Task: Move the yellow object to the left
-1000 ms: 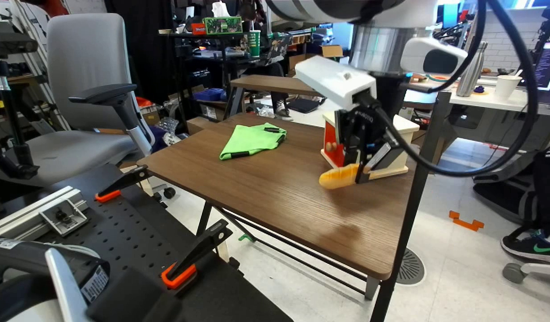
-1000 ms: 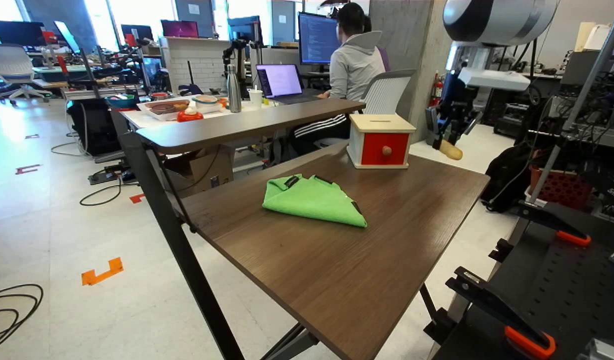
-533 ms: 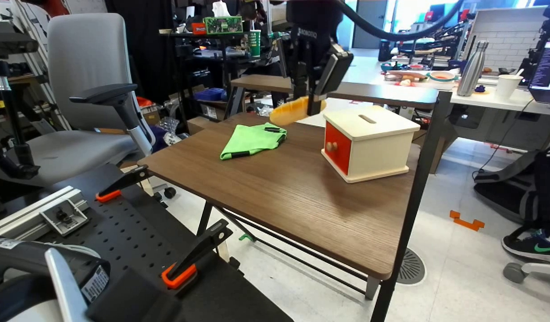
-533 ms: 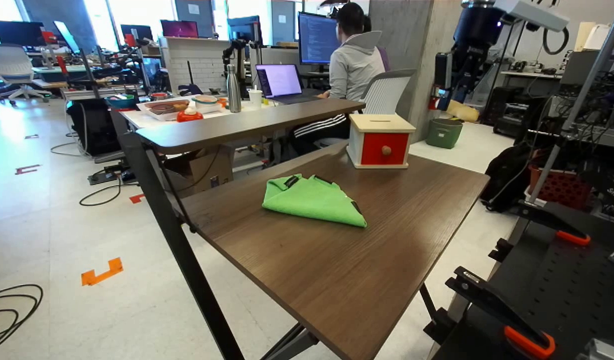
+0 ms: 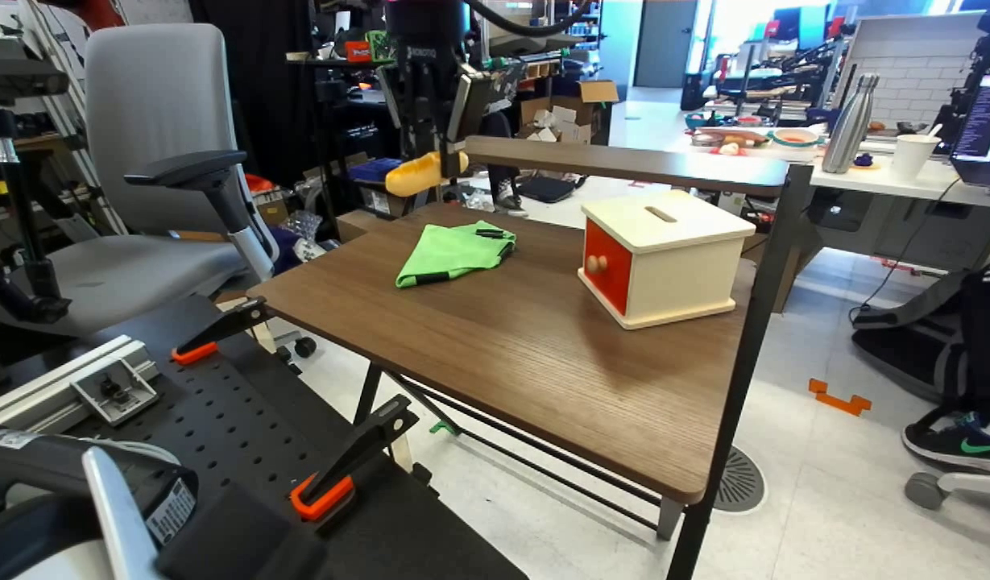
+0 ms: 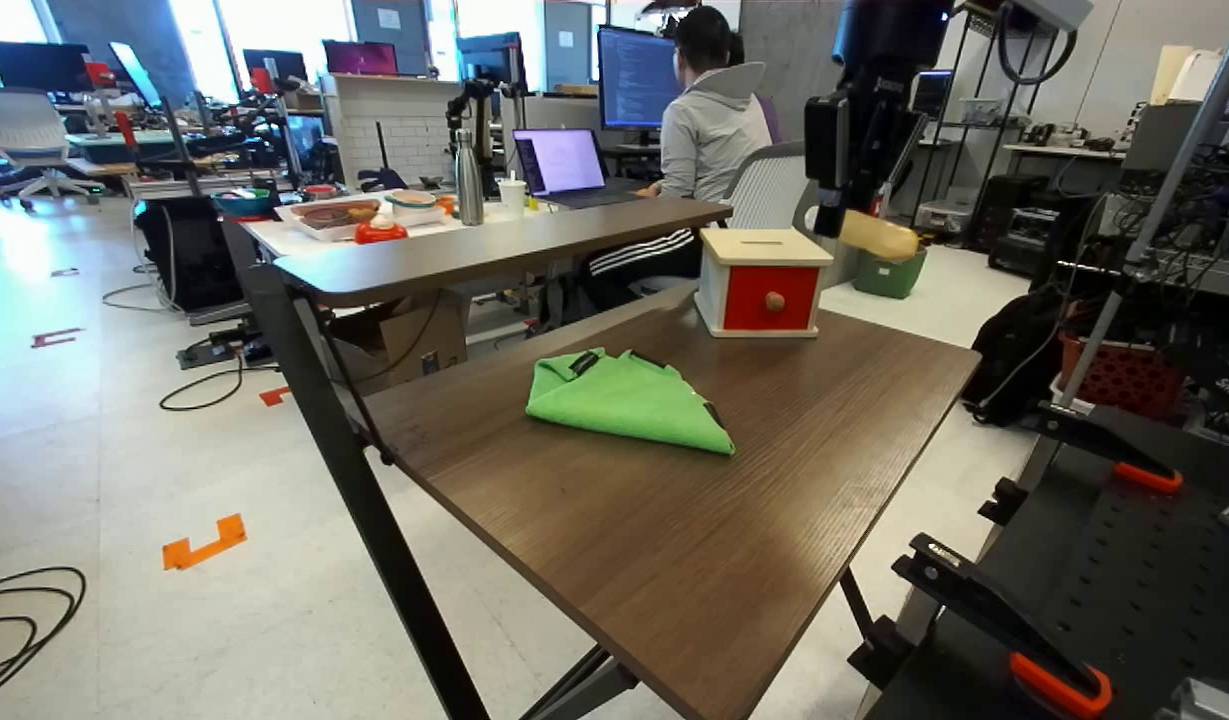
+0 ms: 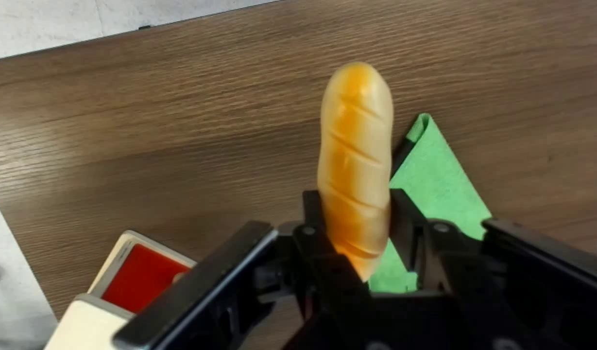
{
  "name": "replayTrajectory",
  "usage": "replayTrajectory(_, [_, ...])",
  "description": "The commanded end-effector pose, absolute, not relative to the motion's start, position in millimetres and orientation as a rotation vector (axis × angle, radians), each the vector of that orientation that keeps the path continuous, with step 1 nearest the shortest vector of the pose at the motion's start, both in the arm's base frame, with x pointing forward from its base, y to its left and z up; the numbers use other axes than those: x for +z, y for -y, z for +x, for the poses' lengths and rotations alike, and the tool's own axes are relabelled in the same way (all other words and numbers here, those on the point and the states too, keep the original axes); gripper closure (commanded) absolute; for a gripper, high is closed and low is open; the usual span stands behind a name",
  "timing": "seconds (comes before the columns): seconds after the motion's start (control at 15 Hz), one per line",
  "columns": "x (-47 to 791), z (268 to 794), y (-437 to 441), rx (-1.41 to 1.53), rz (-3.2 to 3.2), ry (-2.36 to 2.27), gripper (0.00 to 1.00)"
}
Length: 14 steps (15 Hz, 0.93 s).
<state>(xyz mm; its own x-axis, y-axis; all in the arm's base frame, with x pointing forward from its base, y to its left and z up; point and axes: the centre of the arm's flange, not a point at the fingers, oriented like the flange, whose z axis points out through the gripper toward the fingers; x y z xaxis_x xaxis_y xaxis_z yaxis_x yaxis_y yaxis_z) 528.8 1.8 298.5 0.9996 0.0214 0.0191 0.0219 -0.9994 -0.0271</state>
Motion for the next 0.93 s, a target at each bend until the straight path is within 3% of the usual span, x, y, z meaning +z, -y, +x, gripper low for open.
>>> replayTrajectory(0.0, [286,535,-36,-0.013,-3.184,0.182,0.88])
replayTrajectory(0.87, [247,668,-23,-0.086,-3.226,0.145,0.88])
